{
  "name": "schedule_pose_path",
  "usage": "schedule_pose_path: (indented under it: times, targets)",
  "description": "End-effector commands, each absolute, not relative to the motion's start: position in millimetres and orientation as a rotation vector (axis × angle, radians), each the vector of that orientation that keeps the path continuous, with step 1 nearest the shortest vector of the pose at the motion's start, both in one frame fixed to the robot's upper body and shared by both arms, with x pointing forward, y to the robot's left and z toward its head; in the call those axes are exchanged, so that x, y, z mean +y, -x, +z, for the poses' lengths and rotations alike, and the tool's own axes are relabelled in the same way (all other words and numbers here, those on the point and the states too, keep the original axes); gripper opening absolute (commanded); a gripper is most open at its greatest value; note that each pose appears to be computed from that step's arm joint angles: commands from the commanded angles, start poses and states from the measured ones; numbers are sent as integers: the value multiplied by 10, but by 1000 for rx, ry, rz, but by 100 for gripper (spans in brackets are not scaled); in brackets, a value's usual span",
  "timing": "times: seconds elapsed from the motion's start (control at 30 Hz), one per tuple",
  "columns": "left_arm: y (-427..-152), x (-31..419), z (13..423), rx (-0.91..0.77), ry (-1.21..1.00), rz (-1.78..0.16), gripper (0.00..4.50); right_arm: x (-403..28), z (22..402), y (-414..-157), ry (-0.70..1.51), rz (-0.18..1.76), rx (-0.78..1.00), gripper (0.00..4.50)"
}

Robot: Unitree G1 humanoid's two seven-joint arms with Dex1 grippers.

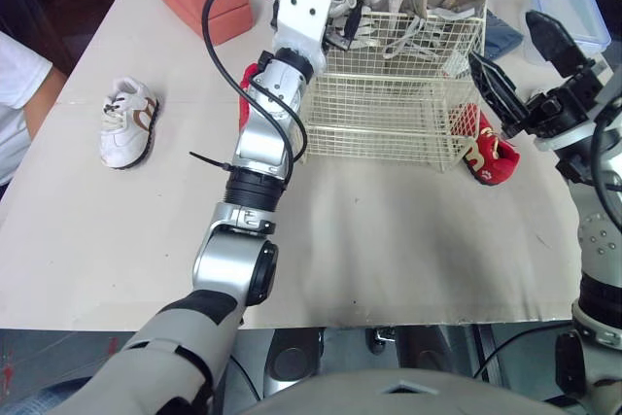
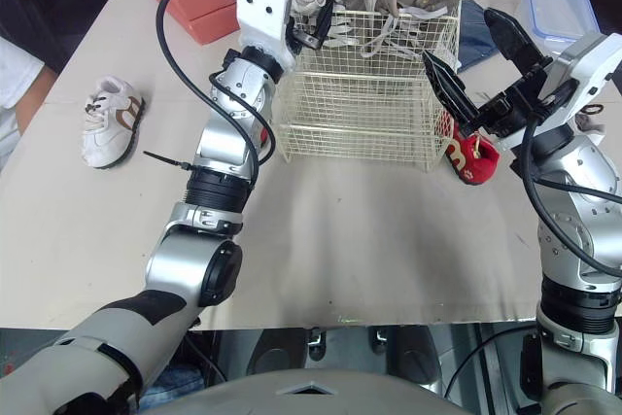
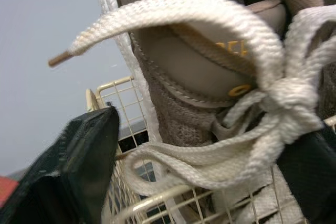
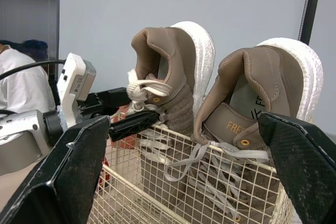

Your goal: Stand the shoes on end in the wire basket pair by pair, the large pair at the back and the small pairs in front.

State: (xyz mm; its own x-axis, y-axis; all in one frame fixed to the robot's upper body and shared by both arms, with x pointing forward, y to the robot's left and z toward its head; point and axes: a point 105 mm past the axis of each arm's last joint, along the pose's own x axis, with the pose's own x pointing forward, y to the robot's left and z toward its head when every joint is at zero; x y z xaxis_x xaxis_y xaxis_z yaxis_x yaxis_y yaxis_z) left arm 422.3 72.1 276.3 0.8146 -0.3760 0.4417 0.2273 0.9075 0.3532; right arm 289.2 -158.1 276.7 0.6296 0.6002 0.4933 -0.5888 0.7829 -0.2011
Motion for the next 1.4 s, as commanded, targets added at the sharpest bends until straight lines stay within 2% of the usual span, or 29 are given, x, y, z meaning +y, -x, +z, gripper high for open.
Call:
schedule_pose_path:
  times: [0.03,0.4,0.57,0.83,1.13,1.37,1.4]
  targets:
    - [-4134,658,2741,-525,-290,-354,444,-1642,2900,-2803,57,658,-636,450]
    - [-3864,841,2889,-548,-307,-368,444,-1883,2789,-2826,98,586,-562,450]
    - [-3670,866,2926,-566,-331,-468,444,-2066,2525,-2804,108,554,-407,450]
    - [-3362,848,2962,-526,-303,-778,444,-2357,1930,-2742,86,473,-101,450]
    - [-2936,892,2546,-169,-410,-1248,444,-2500,1404,-2727,10,473,108,450]
    - [-2769,913,2528,-43,-494,-1374,444,-2547,1303,-2930,13,449,135,450]
    - [-2756,911,2528,-32,-500,-1381,448,-2552,1287,-2947,12,447,139,424]
